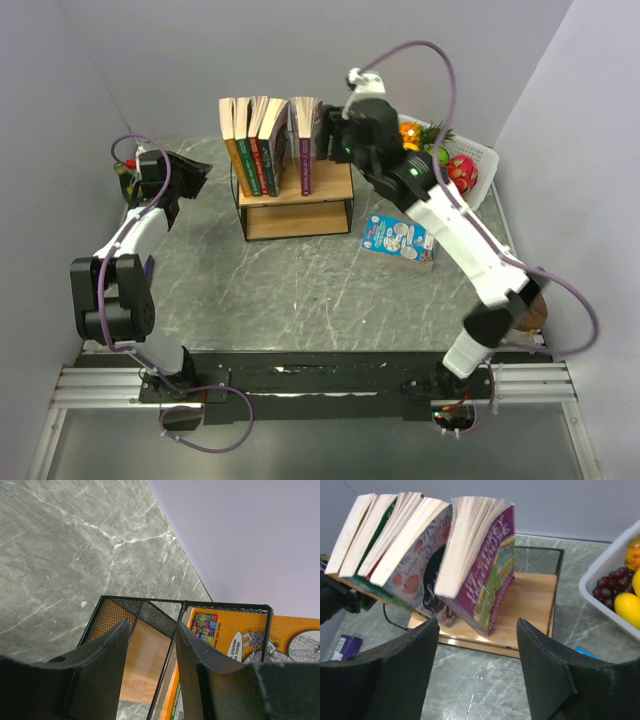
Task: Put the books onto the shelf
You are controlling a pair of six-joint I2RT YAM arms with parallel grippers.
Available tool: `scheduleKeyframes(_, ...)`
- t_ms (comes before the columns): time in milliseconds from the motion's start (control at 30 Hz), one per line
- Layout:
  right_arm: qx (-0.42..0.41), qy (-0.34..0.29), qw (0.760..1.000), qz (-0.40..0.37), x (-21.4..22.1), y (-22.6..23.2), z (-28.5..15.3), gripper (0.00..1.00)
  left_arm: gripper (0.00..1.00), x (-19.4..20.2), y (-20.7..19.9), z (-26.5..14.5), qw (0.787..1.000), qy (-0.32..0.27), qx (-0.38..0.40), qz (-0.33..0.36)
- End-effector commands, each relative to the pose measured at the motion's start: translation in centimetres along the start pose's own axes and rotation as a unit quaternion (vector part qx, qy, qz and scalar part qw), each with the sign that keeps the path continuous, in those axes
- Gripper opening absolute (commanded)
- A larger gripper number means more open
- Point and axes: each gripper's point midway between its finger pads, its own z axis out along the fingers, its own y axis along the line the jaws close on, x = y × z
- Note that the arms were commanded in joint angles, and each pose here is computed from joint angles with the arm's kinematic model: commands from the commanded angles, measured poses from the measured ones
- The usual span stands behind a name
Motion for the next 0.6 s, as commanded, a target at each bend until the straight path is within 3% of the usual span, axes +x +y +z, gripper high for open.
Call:
scheduleKeyframes(0,0.014,-0.059,0.997,0.041,-1.7,-2.3,-1.9,0.55,0.48,-1.2,-1.5,0.1,1.000,-0.010,0.019,0.006)
scheduleKeyframes(67,0.020,-0.032,0.998,0.053,0.0,-3.5,-0.6,0.34,0.48,-1.1,-1.4,0.2,1.000,-0.008,0.019,0.006)
scheduleKeyframes(100,0.018,-0.024,0.998,0.055,0.5,-3.7,-0.1,0.13,0.48,-1.1,-1.3,0.3,1.000,-0.007,0.020,0.005)
scheduleKeyframes(167,0.011,-0.002,0.998,0.061,2.2,-3.7,1.9,0.00,0.47,-0.9,-1.3,0.5,1.000,-0.004,0.023,0.002)
scheduleKeyframes(567,-0.021,0.057,0.987,0.150,7.1,-4.1,9.9,0.00,0.47,0.6,-0.3,1.5,0.999,0.025,0.027,-0.001)
